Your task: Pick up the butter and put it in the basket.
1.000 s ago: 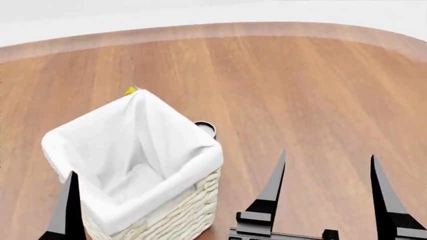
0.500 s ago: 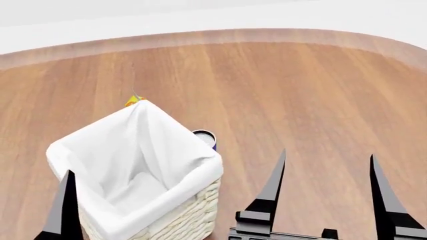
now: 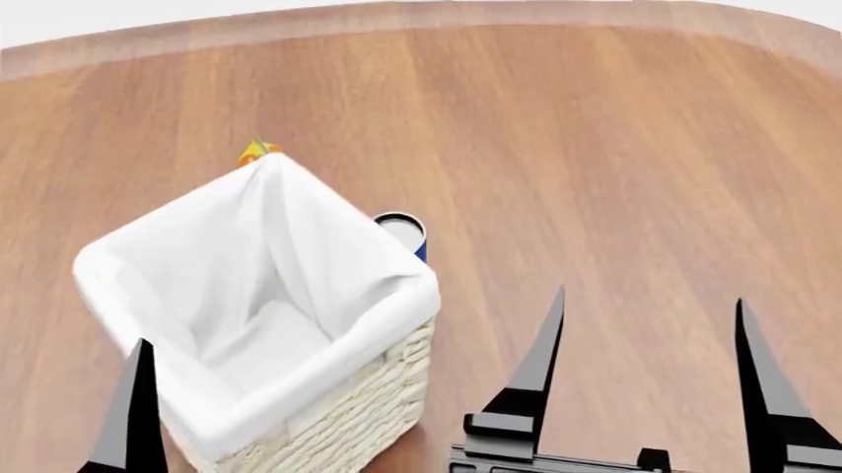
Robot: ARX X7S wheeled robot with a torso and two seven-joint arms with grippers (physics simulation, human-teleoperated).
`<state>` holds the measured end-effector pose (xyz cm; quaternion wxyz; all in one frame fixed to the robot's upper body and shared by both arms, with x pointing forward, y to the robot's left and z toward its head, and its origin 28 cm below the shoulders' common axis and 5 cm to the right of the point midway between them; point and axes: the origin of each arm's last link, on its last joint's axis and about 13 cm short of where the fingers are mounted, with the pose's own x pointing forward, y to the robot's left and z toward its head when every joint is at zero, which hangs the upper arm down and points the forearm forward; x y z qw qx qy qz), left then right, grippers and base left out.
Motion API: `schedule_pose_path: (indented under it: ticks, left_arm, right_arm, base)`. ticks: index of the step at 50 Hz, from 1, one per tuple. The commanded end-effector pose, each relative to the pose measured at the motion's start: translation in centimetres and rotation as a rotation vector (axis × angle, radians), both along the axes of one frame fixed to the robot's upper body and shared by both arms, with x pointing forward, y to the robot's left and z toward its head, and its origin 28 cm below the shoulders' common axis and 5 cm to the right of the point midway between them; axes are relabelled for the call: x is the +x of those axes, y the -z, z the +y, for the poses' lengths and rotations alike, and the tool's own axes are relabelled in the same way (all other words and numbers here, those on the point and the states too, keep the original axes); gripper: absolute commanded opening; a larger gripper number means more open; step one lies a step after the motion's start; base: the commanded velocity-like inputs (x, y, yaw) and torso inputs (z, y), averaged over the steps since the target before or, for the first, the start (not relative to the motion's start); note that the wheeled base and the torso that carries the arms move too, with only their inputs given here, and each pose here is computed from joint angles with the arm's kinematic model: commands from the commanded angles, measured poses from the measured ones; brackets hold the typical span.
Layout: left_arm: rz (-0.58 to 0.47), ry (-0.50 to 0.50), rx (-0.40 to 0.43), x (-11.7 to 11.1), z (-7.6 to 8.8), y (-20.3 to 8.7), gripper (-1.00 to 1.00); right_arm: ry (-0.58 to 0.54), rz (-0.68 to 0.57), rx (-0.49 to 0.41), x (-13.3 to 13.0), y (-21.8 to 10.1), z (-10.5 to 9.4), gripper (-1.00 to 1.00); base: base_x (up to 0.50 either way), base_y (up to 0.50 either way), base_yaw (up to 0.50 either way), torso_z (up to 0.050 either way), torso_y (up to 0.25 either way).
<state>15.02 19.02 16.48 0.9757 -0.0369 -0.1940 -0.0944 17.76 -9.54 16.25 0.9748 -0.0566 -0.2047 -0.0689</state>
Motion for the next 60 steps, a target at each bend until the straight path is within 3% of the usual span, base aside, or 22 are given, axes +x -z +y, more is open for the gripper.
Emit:
schedule_pose_path:
  ticks: [1, 7, 19, 23, 39, 53, 60]
  left_arm:
    - [-0.002, 0.005, 0.007, 0.0, 0.0, 0.0, 1.0]
    - [0.029, -0.002, -0.018, -0.1, -0.1, 0.1, 1.0]
    - [0.021, 0.15, -0.013, -1.4, -2.0, 0.0, 1.0]
    - [0.064, 0.212, -0.06, -2.1, -2.4, 0.3, 1.0]
    - [0.158, 0.214, -0.111, -3.5, -2.9, 2.5, 1.0]
    - [0.231, 0.223, -0.085, -4.2, -3.9, 6.0, 1.0]
    - [0.259, 0.218, -0.064, -4.4, -4.1, 6.4, 1.0]
  right_arm:
    - [0.002, -0.01, 0.0, -0.2, -0.3, 0.0, 1.0]
    - [0.005, -0.019, -0.004, -0.4, -0.7, -0.1, 1.0]
    - [0.022, -0.041, -0.001, -0.8, -1.3, -0.6, 1.0]
    - [0.022, -0.039, -0.001, -0.8, -1.2, -0.5, 1.0]
    - [0.006, -0.029, -0.003, -0.6, -0.9, -0.2, 1.0]
    - [-0.002, -0.023, -0.001, -0.6, -0.8, -0.2, 1.0]
    - [-0.006, -0.023, 0.001, -0.6, -0.8, -0.1, 1.0]
  base:
    - [0.0, 0.0, 0.0, 0.048, -0.129]
    - [0.0, 0.0, 0.0, 0.046, -0.125]
    - [0.0, 0.0, 0.0, 0.0, 0.0]
    - [0.0, 0.0, 0.0, 0.0, 0.0]
    - [0.0, 0.0, 0.0, 0.0, 0.0]
    - [0.0, 0.0, 0.0, 0.0, 0.0]
    - [0.0, 0.0, 0.0, 0.0, 0.0]
